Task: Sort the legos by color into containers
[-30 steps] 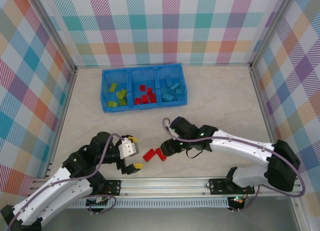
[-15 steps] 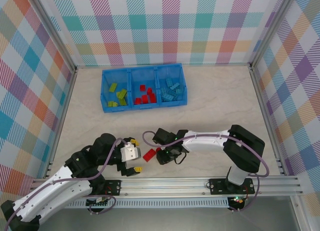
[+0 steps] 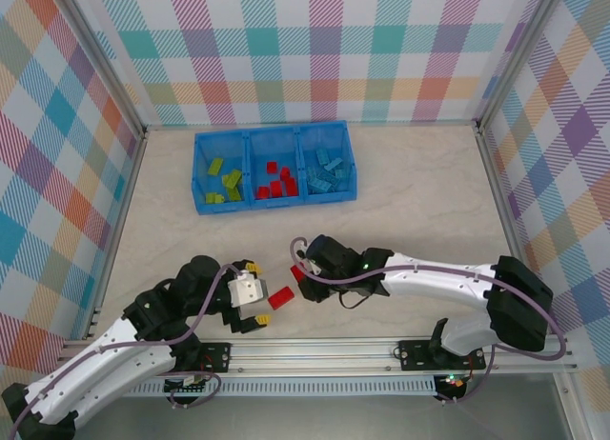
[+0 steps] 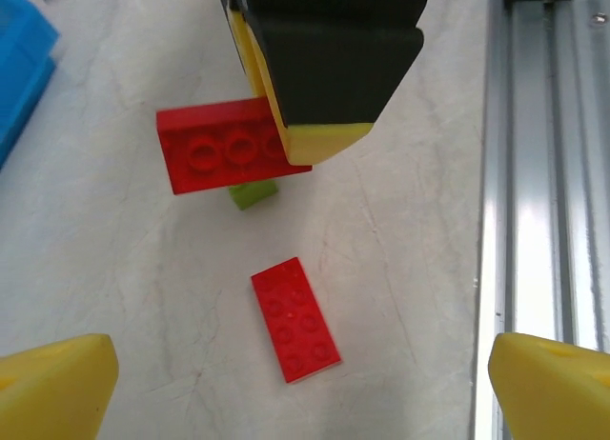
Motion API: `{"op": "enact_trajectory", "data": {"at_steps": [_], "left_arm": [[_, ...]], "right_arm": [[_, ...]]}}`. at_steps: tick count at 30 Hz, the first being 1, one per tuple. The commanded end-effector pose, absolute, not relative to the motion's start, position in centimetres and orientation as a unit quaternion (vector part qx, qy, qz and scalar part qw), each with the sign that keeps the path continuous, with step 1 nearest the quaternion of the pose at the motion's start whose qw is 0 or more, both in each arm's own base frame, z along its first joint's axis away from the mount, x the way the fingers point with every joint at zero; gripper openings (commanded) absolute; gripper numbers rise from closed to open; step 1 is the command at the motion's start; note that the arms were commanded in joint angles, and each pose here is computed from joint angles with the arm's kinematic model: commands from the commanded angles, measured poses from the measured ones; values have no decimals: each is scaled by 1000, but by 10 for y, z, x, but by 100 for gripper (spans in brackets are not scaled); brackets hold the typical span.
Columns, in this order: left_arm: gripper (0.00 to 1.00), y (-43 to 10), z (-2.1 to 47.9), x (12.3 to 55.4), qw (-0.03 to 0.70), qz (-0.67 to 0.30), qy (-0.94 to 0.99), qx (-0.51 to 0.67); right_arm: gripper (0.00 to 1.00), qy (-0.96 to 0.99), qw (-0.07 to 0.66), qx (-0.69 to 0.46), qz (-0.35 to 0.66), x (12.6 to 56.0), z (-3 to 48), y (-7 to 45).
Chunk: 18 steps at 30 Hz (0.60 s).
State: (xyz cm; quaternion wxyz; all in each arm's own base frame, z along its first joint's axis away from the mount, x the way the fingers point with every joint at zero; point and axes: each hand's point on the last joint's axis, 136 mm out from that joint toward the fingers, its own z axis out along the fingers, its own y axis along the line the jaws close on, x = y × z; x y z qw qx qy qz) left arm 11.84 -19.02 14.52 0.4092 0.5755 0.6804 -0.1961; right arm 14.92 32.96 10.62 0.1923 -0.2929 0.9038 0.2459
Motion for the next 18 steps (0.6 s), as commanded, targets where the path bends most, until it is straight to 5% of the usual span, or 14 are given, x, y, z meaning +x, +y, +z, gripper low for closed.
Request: {"op": "enact_trajectory", "data": {"at_steps": [1,7,18], "left_arm": [[100,-184,161,136,456,-164,689,539],[100,-174,172,146,489,-134,689,518],[100,-176,175,143,494,-147,683,518]], "right_arm": [[17,870,307,-292,252,201,161,355],[19,850,394,-260,234,305,205,389],[22,850,418,-260,188,415,175,433]]}}
